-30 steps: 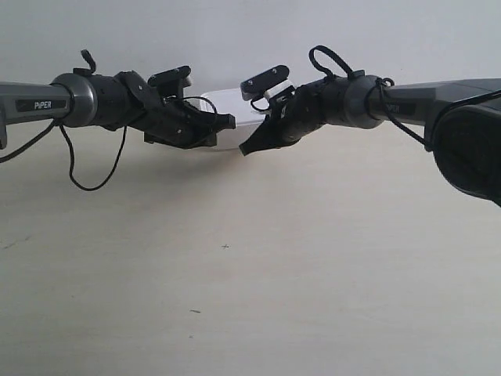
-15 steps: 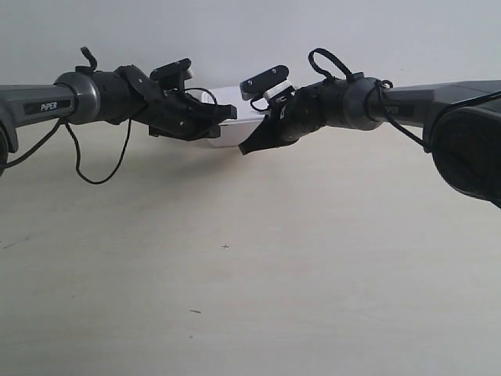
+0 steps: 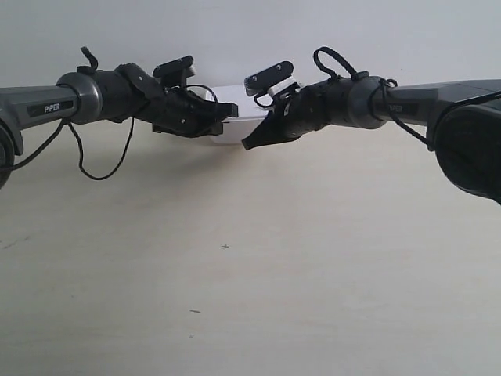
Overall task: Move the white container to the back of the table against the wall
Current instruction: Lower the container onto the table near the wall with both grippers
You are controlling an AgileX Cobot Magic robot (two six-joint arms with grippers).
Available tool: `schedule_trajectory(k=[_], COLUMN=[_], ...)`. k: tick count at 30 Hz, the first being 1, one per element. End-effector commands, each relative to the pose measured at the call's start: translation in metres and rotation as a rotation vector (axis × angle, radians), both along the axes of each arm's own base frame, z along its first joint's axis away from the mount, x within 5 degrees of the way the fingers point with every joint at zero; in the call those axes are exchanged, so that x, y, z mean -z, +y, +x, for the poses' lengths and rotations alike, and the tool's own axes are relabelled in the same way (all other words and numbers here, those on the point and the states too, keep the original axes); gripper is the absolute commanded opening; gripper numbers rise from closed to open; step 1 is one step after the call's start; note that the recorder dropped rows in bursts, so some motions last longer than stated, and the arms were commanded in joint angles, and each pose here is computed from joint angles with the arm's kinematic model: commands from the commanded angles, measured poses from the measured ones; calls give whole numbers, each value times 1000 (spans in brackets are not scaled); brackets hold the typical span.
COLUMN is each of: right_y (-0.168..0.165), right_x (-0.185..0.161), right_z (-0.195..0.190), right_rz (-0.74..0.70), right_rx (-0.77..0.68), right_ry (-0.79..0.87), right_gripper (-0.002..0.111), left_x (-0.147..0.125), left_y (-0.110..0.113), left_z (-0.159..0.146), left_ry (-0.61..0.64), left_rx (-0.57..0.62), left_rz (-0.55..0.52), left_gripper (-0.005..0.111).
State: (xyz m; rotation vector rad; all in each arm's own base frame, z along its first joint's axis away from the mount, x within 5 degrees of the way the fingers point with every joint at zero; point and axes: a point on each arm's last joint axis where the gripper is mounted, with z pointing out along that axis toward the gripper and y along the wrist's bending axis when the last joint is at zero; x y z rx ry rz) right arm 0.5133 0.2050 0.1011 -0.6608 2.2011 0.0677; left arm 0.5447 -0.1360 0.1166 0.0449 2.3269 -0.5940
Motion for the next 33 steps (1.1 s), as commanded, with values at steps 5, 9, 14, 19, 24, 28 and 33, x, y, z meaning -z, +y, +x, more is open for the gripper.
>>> schedule_trajectory(k=[5,9,14,19,24,28,33], right_y=[-2,-2,-6,-8,-9,-9,-10], right_x=[-5,-3,2,2,2,3,3], right_z=[4,4,4,5,5,4,4], right_rz=[7,5,-5,-3,-4,-10,-17], right_rx=[-1,-1,6,10,11,12,11], right_ry=[-39,-34,-16,-15,-12,1,8], right_gripper=[0,0,0,0,0,0,0], left_x=[0,0,0,0,0,-2,-13], left_y=[2,3,6,7,5,5,6], left_z=[4,4,5,4,2,-1,-7], left_ry=[-9,-9,-7,-3,19,34,35], left_rx=[27,29,36,38,61,77,89], left_rz=[-1,0,7,6,2,-1,17], left_gripper=[0,0,0,0,0,0,0])
